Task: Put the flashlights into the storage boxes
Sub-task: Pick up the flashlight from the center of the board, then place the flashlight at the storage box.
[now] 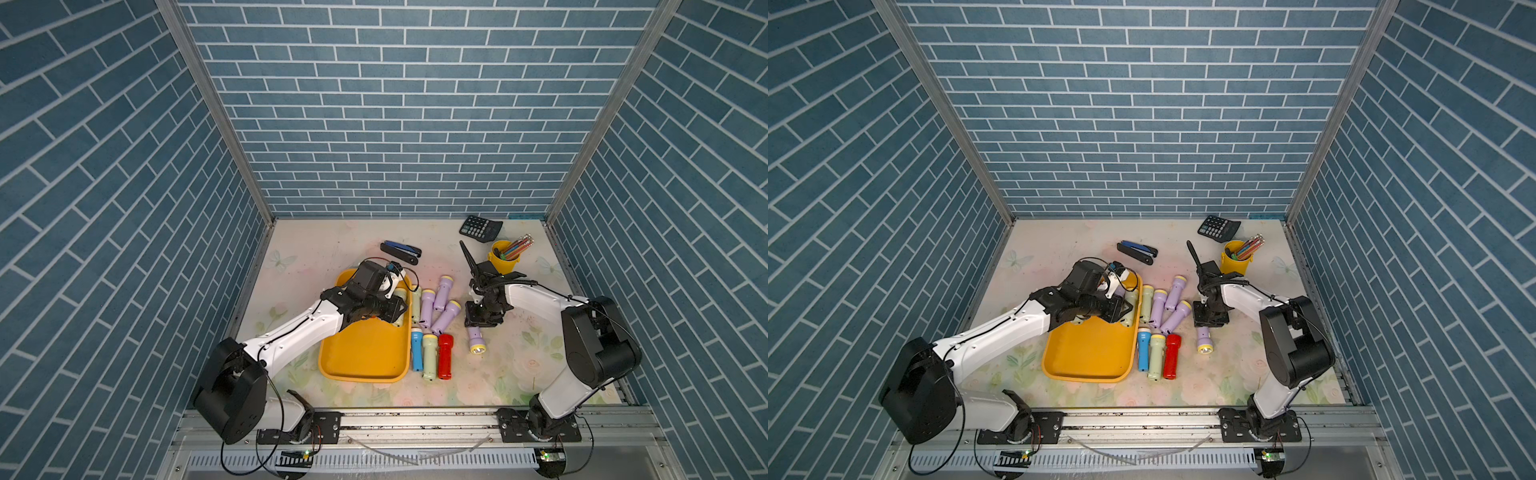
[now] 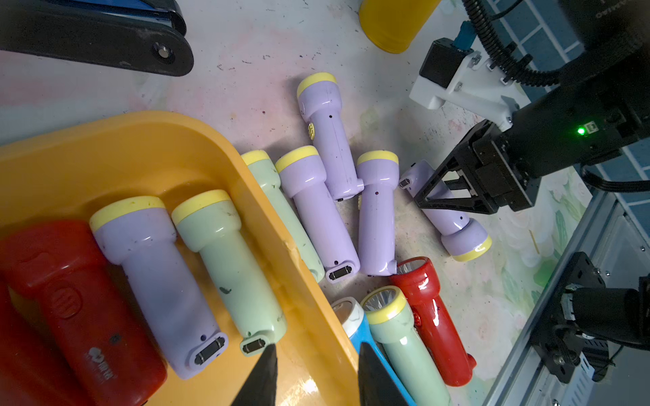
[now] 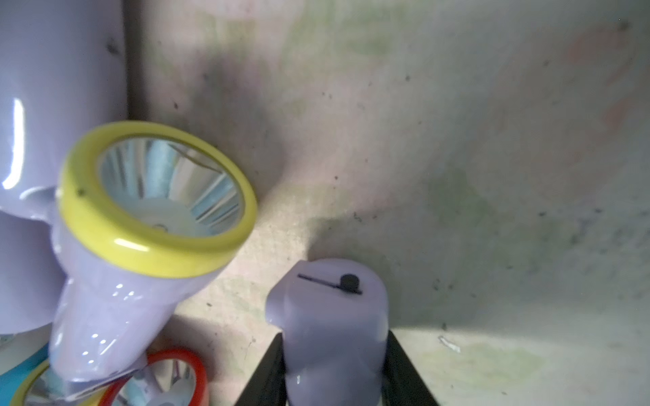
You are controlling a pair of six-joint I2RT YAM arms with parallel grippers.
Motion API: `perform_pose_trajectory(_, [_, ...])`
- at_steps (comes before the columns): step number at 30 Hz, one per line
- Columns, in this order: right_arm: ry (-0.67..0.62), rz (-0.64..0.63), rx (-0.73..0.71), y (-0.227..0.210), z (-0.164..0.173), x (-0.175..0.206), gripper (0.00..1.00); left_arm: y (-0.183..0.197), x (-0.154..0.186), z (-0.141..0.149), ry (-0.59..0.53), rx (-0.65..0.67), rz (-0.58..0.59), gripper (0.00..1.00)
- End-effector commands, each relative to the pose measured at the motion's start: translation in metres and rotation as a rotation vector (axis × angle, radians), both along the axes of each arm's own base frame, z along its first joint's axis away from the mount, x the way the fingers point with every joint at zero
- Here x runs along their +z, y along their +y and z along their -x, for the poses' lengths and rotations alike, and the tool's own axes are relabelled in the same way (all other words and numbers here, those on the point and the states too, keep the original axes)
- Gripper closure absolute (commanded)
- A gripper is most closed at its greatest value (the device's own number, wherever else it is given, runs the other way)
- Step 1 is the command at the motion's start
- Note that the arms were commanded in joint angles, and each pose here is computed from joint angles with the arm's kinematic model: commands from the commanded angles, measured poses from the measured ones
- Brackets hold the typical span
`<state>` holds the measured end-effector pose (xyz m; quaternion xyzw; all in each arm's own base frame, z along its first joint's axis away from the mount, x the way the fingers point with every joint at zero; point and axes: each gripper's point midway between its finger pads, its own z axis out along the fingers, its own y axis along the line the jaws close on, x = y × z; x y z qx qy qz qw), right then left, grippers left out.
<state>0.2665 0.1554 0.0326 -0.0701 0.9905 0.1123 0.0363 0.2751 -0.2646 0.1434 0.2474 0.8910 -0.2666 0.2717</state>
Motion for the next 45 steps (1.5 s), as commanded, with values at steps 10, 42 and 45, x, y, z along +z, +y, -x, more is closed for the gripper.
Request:
perform_pose_trajectory(10, [-0.662,-0.333,0.468,0.045,-0.003,0.140,0.74,-0.025,0.044,0.005,0.056,-0.059,0.166,0.55])
perform_pose_trajectory(42, [-1.131,-0.321,1.430,0.124,0.063,0.181,0.82,-0.071,0.065,0.049,0.311,-0.221,0.398,0.44])
perform_pose_trajectory(45, [-1.140,-0.331,1.428,0.126,0.062,0.184,0.82,-0.074,0.058,0.054,0.339,-0.235,0.383,0.44])
